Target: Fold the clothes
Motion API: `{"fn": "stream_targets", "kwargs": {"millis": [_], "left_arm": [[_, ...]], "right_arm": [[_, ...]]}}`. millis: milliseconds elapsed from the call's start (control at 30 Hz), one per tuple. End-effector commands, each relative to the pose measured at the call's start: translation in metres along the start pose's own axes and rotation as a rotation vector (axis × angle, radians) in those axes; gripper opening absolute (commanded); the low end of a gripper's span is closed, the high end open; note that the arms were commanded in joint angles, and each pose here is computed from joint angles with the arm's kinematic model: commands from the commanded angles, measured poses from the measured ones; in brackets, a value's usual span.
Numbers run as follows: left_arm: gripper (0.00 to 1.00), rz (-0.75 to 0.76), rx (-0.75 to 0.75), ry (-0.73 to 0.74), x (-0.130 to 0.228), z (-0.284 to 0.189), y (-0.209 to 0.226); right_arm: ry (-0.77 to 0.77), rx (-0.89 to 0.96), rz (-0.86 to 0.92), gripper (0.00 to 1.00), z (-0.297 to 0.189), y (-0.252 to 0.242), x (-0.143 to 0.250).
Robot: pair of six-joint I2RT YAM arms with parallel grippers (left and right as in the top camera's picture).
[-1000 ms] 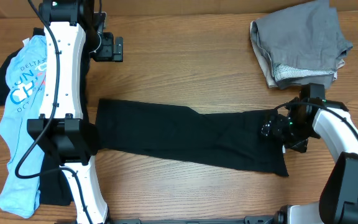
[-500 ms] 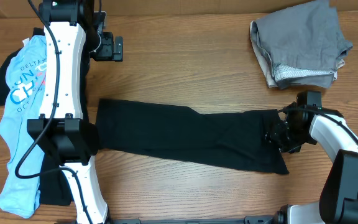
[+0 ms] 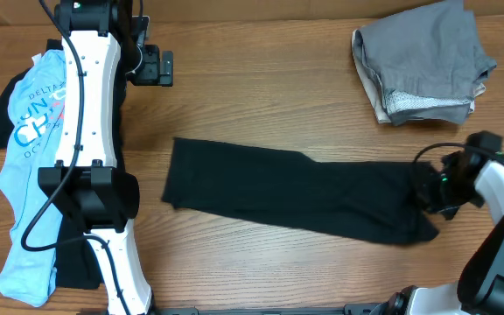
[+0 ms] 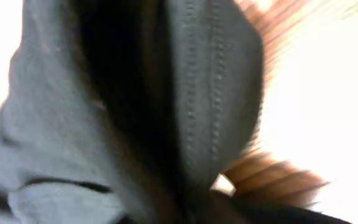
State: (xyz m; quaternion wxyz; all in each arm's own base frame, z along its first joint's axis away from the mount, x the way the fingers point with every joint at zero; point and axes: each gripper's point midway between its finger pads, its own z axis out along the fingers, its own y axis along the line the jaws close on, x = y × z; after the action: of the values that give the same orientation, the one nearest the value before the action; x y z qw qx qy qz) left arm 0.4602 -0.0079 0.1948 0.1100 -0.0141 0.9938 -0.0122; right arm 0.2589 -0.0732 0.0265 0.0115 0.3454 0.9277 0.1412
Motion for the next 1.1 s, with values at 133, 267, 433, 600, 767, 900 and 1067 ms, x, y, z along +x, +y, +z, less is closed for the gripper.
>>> {"fn": "stream_targets", "kwargs": {"millis": [133,267,433,600,767,900,1067], "left_arm": [[1.00,0.104,0.082,0.065,0.023,-0.008,-0.014],[0.98,0.150,0.154,0.205,0.053,0.011,-0.024],[0.82,0.100,0.135,0.370,0.089,0.040,-0.018],[0.80,0.050,0.125,0.351,0.099,0.018,-0.019],[0.89,0.016,0.095,0.225,0.111,-0.030,-0.018],[1.00,0.006,0.099,0.196,0.126,-0.026,-0.018],[1.00,-0.014,0.101,0.198,0.135,0.026,-0.017]], "right_arm": [[-0.027,-0.010,-0.035,0.75,-0.007,0.002,-0.010],[-0.028,-0.010,-0.035,0.97,-0.008,0.003,-0.011],[-0.026,-0.010,-0.034,1.00,-0.008,0.003,-0.010],[-0.014,-0.008,-0.031,1.00,-0.008,0.002,-0.007],[-0.012,-0.047,-0.034,1.00,-0.008,0.009,-0.007],[-0.024,-0.060,-0.038,1.00,-0.008,0.011,-0.010],[-0.028,-0.061,-0.039,1.00,-0.008,0.012,-0.011]]}}
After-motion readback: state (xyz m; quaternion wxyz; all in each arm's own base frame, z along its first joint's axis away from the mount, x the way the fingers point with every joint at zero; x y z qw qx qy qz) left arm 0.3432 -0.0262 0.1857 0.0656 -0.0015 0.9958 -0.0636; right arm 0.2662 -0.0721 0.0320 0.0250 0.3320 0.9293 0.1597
